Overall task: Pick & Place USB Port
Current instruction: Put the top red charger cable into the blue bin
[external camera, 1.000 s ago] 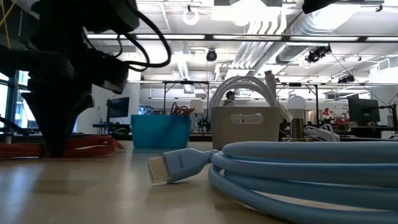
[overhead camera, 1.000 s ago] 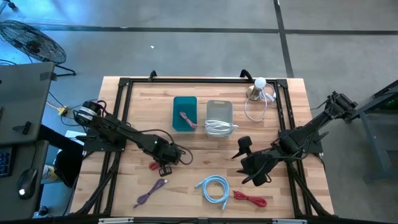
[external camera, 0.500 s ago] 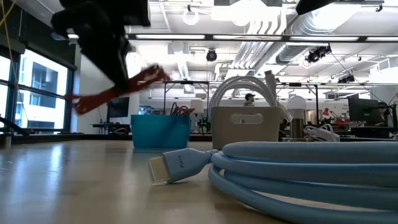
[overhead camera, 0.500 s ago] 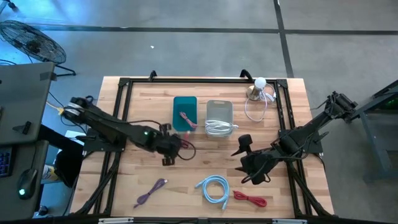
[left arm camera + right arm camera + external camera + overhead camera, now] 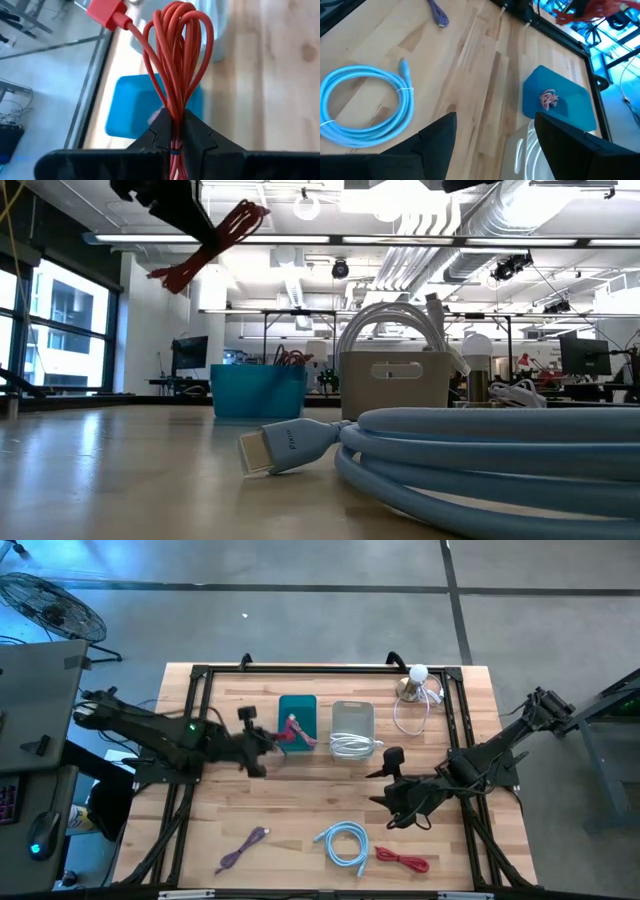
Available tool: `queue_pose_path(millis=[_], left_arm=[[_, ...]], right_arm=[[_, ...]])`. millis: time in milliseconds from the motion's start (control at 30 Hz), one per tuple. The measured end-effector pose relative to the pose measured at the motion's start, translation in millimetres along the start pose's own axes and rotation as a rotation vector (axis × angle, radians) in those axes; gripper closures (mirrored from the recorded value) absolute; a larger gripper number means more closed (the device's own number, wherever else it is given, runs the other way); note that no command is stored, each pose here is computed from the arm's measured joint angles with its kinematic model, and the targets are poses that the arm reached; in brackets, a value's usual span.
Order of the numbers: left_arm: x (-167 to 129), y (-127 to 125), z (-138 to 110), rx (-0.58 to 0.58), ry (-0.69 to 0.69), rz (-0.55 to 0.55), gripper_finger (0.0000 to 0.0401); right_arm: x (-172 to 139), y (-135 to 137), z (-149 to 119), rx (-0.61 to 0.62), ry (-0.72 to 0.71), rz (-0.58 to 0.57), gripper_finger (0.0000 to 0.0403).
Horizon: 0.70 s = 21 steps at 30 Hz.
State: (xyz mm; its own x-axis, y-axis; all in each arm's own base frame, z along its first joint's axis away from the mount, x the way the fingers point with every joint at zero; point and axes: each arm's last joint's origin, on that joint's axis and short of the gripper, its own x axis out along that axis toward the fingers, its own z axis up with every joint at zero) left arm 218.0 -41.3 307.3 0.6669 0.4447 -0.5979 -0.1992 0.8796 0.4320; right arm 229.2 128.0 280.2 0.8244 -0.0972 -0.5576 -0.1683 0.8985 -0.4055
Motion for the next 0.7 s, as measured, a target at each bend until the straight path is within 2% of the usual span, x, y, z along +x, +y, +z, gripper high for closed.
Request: queue_pose_path(millis=[267, 433, 700], left_arm=[[7.2, 44.8, -14.2, 0.006, -0.262, -0.089, 0.0386], [27.8, 59.6, -40.1, -0.004, -0.290, -0.106, 0.0386], [61.5, 78.8, -71.2, -0.046, -0.430, -0.143, 0.0387]], right_arm=[[7.2, -13.8, 1.7, 0.023, -0.011, -0.038, 0.0142], [10.4, -20.3, 0.9, 0.040, -0.004, -0.058, 0.0142], [16.2, -33.1, -1.4, 0.069, 0.015, -0.098, 0.0142]])
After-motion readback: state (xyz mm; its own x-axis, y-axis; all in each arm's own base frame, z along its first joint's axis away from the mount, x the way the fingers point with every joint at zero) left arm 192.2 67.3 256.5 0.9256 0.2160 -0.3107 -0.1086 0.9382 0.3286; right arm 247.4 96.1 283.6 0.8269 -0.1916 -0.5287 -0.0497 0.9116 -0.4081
